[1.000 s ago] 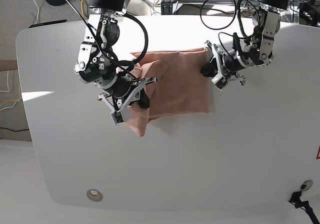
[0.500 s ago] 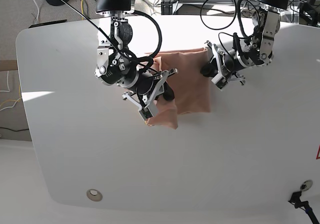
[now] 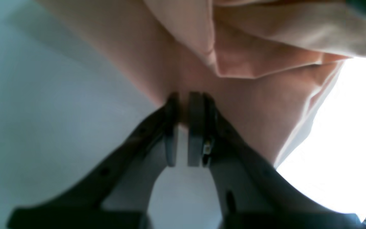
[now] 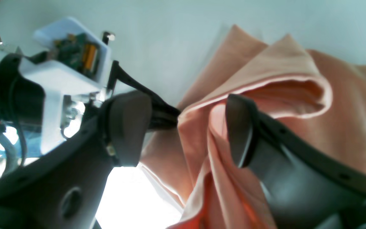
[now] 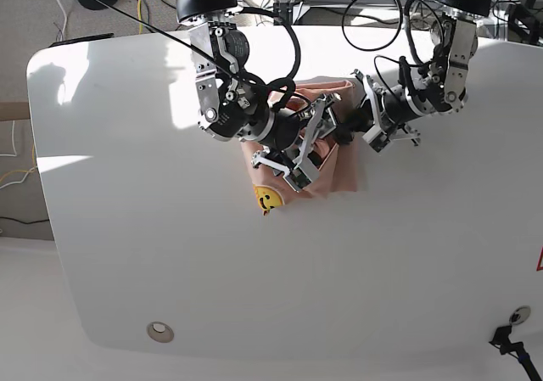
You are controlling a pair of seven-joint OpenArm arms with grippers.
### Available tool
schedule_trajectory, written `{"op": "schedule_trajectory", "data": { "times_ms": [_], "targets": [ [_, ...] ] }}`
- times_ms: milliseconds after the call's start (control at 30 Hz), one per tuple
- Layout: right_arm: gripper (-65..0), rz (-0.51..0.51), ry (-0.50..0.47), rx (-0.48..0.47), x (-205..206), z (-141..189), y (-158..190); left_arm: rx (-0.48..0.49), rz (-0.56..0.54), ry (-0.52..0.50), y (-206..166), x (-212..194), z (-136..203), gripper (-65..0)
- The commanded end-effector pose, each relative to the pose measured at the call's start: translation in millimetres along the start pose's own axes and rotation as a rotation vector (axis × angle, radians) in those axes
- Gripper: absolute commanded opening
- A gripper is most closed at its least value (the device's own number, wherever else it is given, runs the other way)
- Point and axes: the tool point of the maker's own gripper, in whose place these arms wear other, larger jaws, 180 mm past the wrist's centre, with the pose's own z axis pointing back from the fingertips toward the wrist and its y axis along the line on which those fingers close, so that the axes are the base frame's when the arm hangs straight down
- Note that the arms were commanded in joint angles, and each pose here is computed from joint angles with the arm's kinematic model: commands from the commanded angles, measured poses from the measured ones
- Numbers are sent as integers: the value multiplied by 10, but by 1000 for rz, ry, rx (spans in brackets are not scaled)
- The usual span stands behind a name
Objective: Fold the T-shirt properly
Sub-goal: 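Fold the strip end at the right gripper over toward the left gripper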
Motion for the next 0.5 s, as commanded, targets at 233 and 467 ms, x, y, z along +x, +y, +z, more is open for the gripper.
{"op": "schedule_trajectory", "data": {
  "times_ms": [233, 467],
  "targets": [
    [-260, 21, -145, -243, 416, 639, -940, 223, -58, -185, 675, 635, 598, -611],
    [-262, 26, -87, -337, 177, 904, -1297, 257, -66, -216, 790, 761, 681, -611]
  ]
}}
